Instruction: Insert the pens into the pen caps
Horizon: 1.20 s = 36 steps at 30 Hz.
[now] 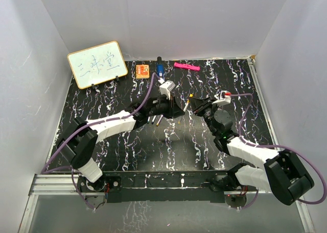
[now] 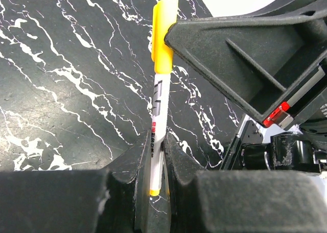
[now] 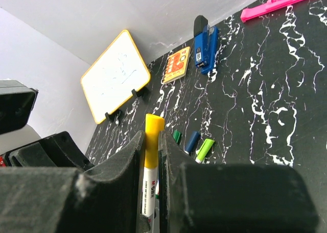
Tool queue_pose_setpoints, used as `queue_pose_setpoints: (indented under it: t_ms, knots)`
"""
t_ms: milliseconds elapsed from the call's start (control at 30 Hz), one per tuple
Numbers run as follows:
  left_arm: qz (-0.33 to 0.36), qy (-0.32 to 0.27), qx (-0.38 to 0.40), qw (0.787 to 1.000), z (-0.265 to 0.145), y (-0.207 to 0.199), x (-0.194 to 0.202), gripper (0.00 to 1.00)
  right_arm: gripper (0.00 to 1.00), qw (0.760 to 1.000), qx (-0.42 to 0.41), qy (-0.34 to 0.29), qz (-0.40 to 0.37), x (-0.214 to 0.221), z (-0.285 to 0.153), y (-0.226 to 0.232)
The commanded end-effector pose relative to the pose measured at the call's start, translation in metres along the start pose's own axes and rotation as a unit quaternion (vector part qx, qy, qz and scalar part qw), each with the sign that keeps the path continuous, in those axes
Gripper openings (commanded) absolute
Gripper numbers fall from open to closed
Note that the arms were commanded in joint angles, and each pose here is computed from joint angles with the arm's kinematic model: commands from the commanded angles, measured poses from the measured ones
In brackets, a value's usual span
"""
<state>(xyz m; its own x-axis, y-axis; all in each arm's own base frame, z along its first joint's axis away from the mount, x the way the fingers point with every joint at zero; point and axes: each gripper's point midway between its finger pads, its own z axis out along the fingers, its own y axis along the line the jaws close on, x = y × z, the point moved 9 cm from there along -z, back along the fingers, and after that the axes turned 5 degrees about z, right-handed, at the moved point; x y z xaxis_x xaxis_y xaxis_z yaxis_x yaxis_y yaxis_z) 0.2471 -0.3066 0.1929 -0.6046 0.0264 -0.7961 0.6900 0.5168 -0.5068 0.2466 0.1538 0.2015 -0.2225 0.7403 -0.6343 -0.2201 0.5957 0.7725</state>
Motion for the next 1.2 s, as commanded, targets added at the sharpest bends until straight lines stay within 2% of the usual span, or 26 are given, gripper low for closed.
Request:
queue_pose_setpoints:
  t_ms: [0,400,800,933,1067,1100,1167]
  knots:
    - [0.026,-0.113,0.025,0.993,-0.006,-0.017,-0.066,0.00,0.00,0.999,-0.015,0.028,-0.043,0.012,0.000,0.006]
    - [0.064,-0.132,-0.032,0.989,0.000,0.000,-0.091,0.00,0.00,0.987,-0.004,0.115,-0.108,0.043,0.009,0.015]
    - [0.070,-0.169,-0.073,0.980,-0.022,0.017,-0.106,0.00,0.00,0.981,0.042,0.149,-0.119,0.056,0.010,0.008]
    - [0.072,-0.154,-0.076,0.983,-0.024,0.019,-0.099,0.00,0.00,0.984,0.044,0.126,-0.115,0.049,0.008,0.011]
    - [0.072,-0.126,-0.089,0.985,-0.025,0.025,-0.085,0.00,0.00,0.985,0.055,0.080,-0.144,0.028,0.013,0.022]
    - [0.072,-0.117,-0.095,0.986,-0.025,0.027,-0.081,0.00,0.04,0.984,0.059,0.067,-0.153,0.021,0.014,0.026]
    - [0.070,-0.104,-0.103,0.987,-0.028,0.030,-0.073,0.00,0.19,0.983,0.061,0.038,-0.172,0.007,0.017,0.035]
